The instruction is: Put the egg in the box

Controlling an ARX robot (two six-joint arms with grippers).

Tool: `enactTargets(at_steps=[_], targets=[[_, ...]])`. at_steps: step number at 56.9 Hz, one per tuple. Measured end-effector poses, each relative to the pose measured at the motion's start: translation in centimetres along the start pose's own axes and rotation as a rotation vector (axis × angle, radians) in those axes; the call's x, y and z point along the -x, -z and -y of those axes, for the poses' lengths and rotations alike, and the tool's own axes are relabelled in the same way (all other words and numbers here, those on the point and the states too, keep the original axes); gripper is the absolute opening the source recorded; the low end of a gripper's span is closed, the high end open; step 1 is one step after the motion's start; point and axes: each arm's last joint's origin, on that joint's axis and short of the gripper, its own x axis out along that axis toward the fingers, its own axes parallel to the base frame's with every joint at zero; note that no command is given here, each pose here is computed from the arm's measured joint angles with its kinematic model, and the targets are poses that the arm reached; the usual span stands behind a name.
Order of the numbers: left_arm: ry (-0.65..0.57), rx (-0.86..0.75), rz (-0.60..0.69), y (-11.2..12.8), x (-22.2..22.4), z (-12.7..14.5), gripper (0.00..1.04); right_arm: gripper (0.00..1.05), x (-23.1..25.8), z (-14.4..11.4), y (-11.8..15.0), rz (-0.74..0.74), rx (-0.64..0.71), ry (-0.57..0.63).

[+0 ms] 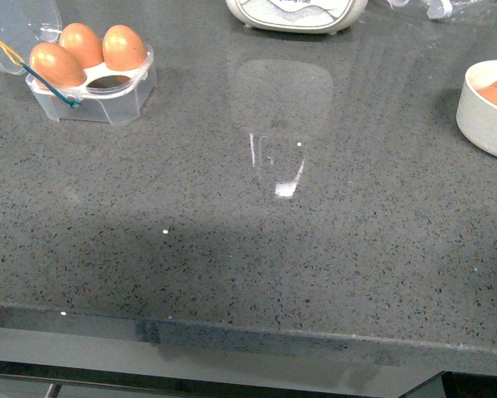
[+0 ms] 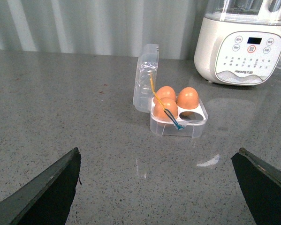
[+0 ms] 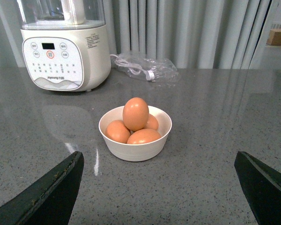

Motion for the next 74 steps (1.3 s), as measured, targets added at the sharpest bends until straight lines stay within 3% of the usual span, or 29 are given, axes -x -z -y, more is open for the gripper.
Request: enactTargets(at_steps=[74], targets=[[0.0, 0.0, 0.0, 0.0, 0.0, 0.0, 0.98, 0.97, 0.0, 0.0, 0.0, 0.0, 0.0, 0.0]])
